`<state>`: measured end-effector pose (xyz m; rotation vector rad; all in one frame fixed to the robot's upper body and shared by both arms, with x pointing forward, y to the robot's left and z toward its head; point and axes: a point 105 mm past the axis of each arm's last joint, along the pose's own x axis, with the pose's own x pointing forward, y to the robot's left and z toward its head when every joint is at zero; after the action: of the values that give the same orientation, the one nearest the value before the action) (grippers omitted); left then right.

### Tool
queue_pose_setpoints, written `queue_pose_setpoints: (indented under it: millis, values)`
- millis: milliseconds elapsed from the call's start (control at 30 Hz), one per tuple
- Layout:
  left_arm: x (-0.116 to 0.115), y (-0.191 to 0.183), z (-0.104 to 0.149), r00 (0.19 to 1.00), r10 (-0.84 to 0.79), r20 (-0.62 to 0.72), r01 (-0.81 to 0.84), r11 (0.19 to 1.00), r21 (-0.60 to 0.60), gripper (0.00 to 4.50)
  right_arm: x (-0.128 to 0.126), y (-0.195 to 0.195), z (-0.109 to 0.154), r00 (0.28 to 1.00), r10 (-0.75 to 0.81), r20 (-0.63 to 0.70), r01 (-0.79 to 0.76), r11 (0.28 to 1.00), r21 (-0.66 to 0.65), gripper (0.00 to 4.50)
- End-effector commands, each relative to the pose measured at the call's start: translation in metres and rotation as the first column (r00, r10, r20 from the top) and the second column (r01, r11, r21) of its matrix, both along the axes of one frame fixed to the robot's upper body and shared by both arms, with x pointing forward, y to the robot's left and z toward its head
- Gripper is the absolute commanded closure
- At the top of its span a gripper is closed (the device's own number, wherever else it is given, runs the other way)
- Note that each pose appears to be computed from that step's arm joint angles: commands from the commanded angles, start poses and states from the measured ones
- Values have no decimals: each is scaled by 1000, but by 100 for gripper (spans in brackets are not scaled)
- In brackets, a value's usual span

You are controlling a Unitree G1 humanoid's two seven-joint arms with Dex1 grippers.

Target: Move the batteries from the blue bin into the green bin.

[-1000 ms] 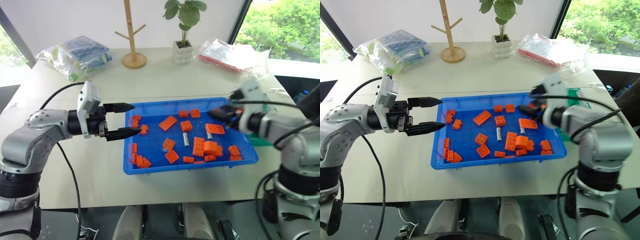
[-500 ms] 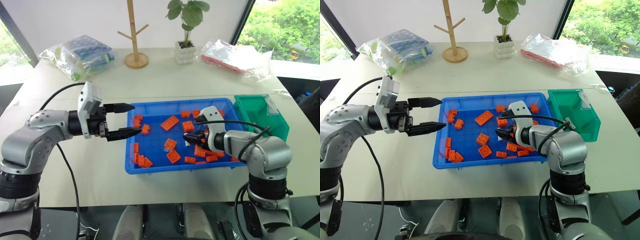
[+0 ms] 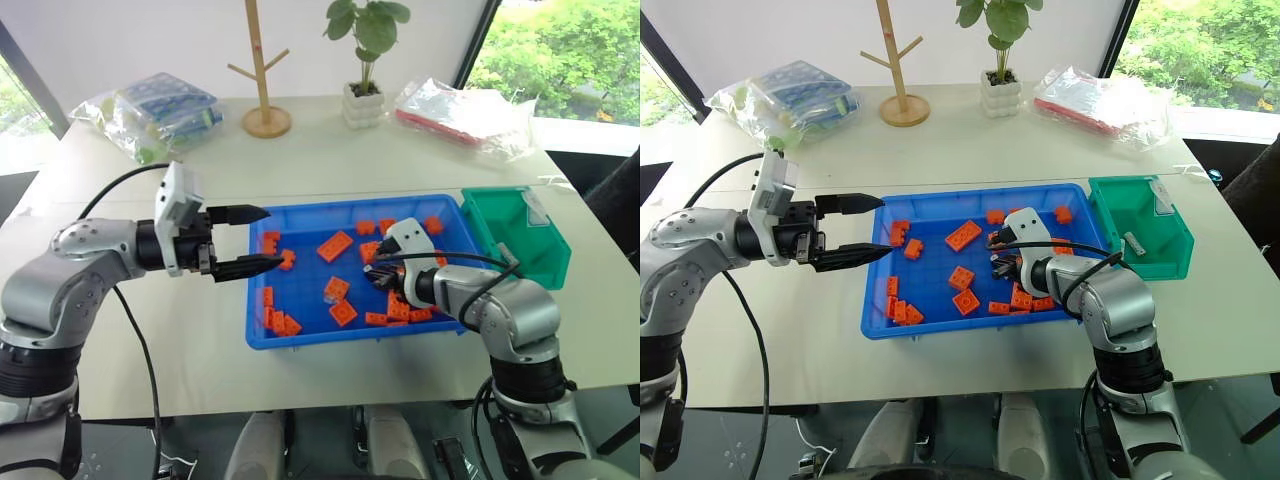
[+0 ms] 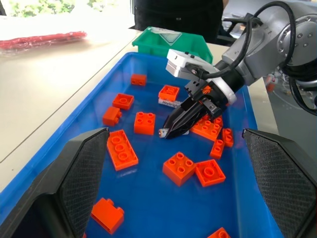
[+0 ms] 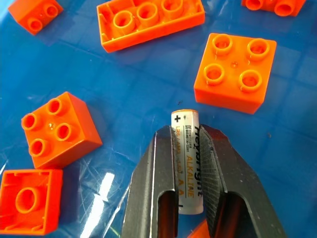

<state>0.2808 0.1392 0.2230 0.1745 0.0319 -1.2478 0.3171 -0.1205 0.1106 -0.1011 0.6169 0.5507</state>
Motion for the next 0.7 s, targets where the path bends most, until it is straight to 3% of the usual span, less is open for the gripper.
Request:
queue_pose_setpoints:
  millis: [33, 167, 300, 433, 600, 700]
  values:
    - [0, 1, 11, 998, -2, 57, 2, 1000, -5, 0, 8, -21, 47, 991, -44, 123, 40, 999, 35, 442]
    - [1, 1, 10, 998, -8, 57, 8, 1000, -7, 0, 20, -86, 112, 940, -226, 256, 212, 974, 79, 442]
    - [2, 0, 8, 998, -17, 57, 18, 1000, -10, 0, 16, -142, 135, 885, -355, 300, 358, 932, 47, 442]
    - [4, -4, 8, 998, -34, 60, 35, 999, -15, 0, 5, -193, 133, 837, -467, 286, 485, 874, 9, 442]
    - [7, -7, 8, 997, -48, 66, 49, 999, -17, 0, 0, -194, 114, 852, -465, 240, 477, 879, 5, 442]
    - [8, -8, 9, 996, -52, 69, 53, 998, -18, 0, 0, -198, 102, 855, -453, 253, 480, 876, -55, 299]
